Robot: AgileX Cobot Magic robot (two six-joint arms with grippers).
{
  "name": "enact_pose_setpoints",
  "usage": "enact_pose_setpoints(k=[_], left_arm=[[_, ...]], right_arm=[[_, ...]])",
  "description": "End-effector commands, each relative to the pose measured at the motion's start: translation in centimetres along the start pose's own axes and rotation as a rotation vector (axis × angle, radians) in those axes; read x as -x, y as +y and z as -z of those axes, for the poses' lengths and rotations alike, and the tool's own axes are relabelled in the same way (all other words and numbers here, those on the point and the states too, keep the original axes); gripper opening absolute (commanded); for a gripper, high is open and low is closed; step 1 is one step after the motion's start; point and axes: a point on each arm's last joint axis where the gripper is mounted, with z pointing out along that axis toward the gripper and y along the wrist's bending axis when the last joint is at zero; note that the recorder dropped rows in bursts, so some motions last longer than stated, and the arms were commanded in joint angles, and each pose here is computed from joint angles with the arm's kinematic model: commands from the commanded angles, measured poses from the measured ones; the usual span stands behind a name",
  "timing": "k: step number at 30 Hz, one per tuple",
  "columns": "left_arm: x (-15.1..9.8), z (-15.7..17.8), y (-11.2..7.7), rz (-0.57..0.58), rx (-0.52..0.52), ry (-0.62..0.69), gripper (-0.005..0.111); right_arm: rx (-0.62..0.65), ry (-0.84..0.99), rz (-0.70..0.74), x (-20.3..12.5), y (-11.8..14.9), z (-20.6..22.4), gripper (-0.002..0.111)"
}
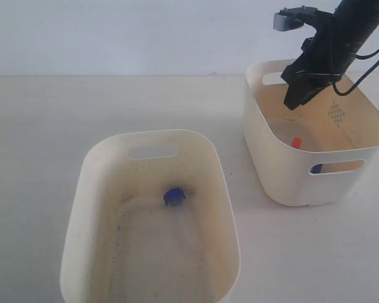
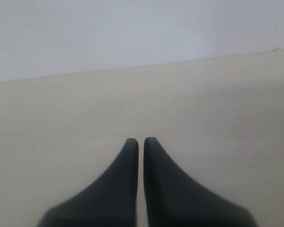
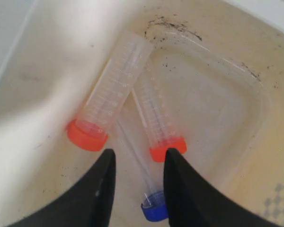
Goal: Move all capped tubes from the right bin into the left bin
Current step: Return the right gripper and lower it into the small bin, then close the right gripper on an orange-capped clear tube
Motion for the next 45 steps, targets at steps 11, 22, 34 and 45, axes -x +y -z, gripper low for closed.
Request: enact_pose_setpoints(k=[11, 22, 34, 45], left_arm=[[0.3, 0.0, 0.0, 0.018, -0.001, -0.020, 0.004], [0.3, 0.0, 0.0, 0.018, -0.001, -0.020, 0.004], [0.3, 0.0, 0.0, 0.018, -0.001, -0.020, 0.004], [0.3, 0.0, 0.0, 0.018, -0.001, -0.020, 0.004]], right_arm=[[0.069, 0.019, 0.188, 0.0, -0.3, -2.0, 0.034], [0.084, 0.100, 0.279, 0.1, 0.3, -5.1, 0.034], [0.024, 0.115, 0.237, 0.0, -0.8, -6.8, 0.052], [0.005, 0.124, 0.191, -0.1, -1.5, -8.5, 0.045]])
